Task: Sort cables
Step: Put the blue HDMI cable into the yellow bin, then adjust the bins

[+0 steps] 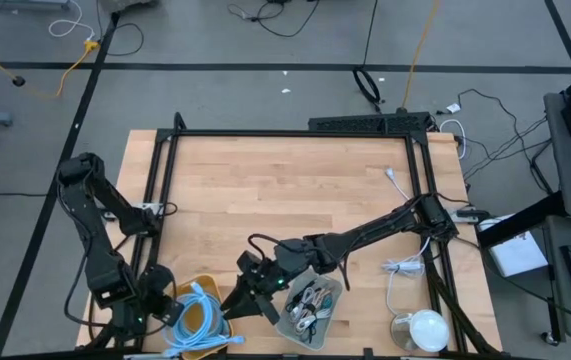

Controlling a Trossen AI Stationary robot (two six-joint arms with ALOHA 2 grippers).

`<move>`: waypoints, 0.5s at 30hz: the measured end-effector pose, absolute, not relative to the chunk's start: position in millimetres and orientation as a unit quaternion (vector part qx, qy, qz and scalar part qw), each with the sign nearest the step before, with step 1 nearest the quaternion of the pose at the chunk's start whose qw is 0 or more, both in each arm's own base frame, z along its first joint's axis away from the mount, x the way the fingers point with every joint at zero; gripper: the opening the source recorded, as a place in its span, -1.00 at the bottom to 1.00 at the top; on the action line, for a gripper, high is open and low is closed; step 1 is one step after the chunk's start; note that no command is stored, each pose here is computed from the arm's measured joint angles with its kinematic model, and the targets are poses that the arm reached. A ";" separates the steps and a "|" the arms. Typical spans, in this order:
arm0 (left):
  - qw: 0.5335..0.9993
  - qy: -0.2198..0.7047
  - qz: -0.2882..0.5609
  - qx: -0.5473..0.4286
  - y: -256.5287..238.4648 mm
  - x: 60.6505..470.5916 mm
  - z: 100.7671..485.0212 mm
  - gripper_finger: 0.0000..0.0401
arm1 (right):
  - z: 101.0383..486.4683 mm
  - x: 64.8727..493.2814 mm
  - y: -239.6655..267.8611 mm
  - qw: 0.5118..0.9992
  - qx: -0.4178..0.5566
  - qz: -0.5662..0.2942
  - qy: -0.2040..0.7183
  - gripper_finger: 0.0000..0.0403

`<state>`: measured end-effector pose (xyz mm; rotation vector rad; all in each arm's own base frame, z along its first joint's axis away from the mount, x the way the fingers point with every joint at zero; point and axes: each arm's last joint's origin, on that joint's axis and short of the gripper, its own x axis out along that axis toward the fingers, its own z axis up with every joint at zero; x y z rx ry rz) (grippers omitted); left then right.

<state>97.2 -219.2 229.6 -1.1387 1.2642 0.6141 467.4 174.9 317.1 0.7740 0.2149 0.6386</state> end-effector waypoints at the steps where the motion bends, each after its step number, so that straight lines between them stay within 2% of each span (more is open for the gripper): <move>1: 0.617 0.553 0.266 -0.493 -219.3 97.0 229.6 -0.94 | 317.5 467.5 174.8 0.871 0.370 0.306 0.101 -0.36; 3: 0.618 0.559 0.261 -0.487 -219.5 96.7 229.6 -0.92 | 317.6 467.5 174.7 0.871 0.370 0.306 0.100 -0.36; 5: 0.624 0.558 0.256 -0.484 -219.6 96.9 229.6 -0.80 | 317.5 467.5 174.7 0.871 0.371 0.305 0.100 -0.36; 11: 0.661 0.519 0.246 -0.484 -218.4 100.1 230.0 -0.28 | 317.6 467.6 174.7 0.869 0.377 0.303 0.101 -0.36; 15: 0.669 0.497 0.256 -0.491 -215.2 105.1 230.1 0.05 | 317.5 467.5 174.7 0.869 0.377 0.303 0.102 -0.36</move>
